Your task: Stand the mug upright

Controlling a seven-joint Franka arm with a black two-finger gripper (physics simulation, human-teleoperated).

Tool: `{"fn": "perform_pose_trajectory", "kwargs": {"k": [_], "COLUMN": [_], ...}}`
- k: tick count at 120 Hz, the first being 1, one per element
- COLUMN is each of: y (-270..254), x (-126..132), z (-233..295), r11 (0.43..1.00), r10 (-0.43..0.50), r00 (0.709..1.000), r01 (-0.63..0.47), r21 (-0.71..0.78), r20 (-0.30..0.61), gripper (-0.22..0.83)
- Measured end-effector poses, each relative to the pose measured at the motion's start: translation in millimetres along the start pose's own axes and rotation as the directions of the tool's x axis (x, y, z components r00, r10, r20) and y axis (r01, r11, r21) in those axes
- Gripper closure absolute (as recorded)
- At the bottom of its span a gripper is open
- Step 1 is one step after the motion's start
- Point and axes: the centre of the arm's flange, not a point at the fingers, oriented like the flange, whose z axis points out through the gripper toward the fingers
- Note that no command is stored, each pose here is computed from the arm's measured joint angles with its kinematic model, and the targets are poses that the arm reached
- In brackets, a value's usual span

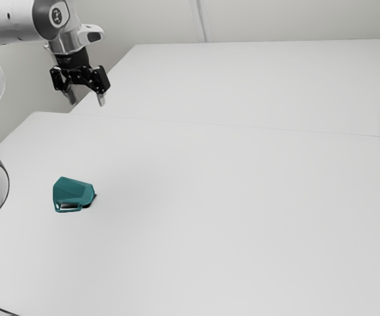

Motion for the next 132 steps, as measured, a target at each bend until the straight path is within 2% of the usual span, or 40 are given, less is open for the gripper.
{"fn": "perform_pose_trajectory", "kwargs": {"k": [36, 52, 68, 83, 98, 124, 132], "y": [-7, -94, -195, -227, -243, -308, -329], "x": [-2, -13, -38, -58, -78, -110, -108], "z": [-2, -2, 23, 71, 111, 150, 160], "r11": [1.000, 0.992, 0.969, 0.963, 0.957, 0.912, 0.899], "r10": [-0.001, -0.118, -0.220, -0.202, -0.164, -0.178, -0.173], "r00": [1.000, 0.993, 0.975, 0.977, 0.983, 0.984, 0.985], "r01": [0.001, 0.118, 0.220, 0.211, 0.179, 0.175, 0.163], "r21": [-0.009, -0.040, -0.109, -0.167, -0.230, -0.371, -0.406], "r20": [0.001, -0.005, 0.018, 0.068, 0.082, 0.027, 0.012], "gripper": [0.00, 0.00, 0.00, 0.00, 0.00, 0.00, 0.00]}}
